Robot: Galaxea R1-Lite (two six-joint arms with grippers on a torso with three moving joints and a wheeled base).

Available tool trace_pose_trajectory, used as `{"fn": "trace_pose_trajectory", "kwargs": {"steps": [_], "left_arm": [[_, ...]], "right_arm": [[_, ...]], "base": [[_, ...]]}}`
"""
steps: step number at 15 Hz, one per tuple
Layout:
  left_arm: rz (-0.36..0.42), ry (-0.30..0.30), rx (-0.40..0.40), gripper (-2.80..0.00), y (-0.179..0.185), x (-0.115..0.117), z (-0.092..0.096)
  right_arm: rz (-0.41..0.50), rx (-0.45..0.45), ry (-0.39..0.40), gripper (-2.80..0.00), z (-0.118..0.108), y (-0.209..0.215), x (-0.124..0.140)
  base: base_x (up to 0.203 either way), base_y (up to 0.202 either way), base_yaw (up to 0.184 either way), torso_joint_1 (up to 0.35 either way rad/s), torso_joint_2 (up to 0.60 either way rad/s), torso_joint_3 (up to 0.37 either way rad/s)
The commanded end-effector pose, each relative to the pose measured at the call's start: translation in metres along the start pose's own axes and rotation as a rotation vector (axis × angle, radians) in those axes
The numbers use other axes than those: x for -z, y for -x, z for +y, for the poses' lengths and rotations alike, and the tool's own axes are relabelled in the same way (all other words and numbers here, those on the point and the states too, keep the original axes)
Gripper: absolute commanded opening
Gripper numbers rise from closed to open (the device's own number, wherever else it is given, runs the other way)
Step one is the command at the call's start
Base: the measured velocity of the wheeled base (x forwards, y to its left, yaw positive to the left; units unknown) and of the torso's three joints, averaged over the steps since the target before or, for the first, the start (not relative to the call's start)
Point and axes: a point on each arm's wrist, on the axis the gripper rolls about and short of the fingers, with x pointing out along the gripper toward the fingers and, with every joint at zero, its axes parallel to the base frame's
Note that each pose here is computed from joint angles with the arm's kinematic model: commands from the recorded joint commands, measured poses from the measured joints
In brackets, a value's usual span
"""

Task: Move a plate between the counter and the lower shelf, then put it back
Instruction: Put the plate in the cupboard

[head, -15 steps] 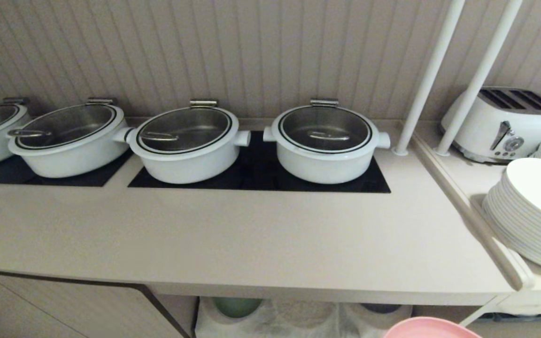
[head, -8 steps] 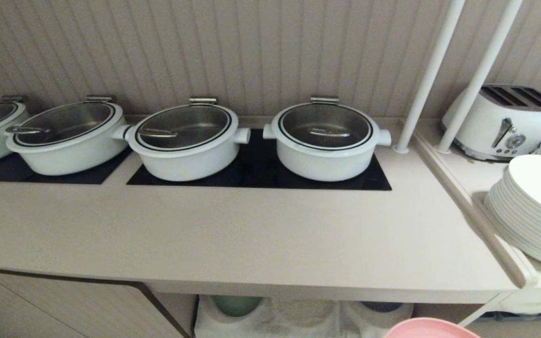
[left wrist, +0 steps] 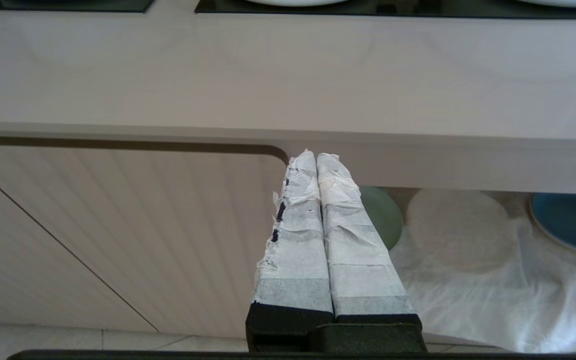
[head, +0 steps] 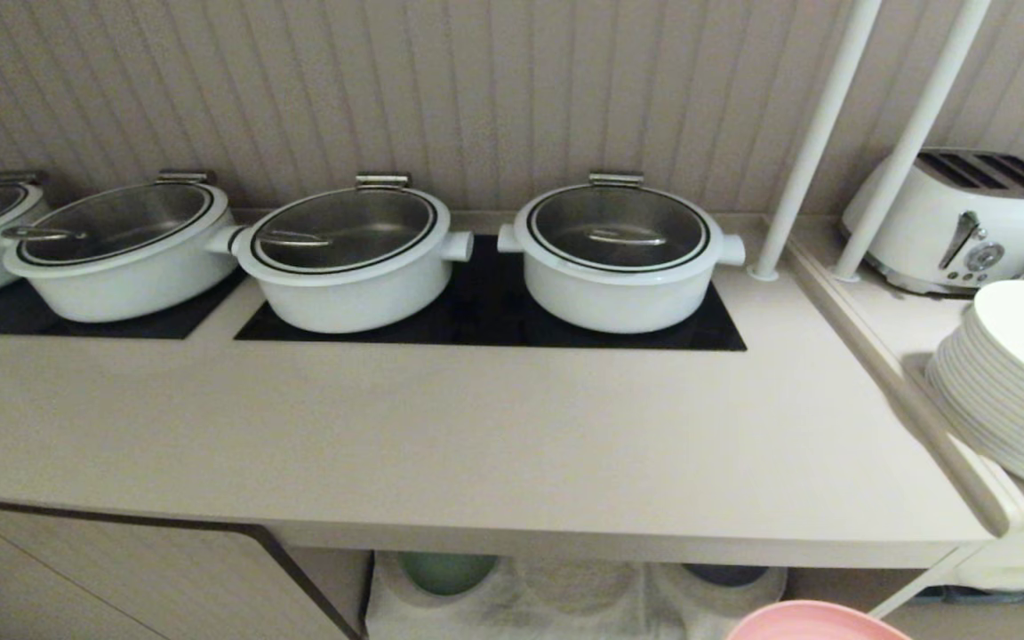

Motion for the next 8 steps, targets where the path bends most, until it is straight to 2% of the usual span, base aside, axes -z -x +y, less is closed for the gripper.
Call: {"fn": "trace_pose_trajectory", "kwargs": {"steps": [1,8], "left_arm": [[0.000,0.000,0.000,-2.80,0.0000,0.0001,0.0000],[0.000,0.000,0.000,-2.80,0.0000,0.0001,0.0000]], "right_arm": [[0.001,-0.002,-0.002,-2.80,-0.0002,0.0005,0.0010],[-0.012,-0.008,0.003,-2.80,-0.0006,0.0025,0.0033]], "base": [[0.000,0.000,0.000,-0.153,0.30,0.153],[0.000,0.000,0.000,-0.139,0.31,0.158]]}}
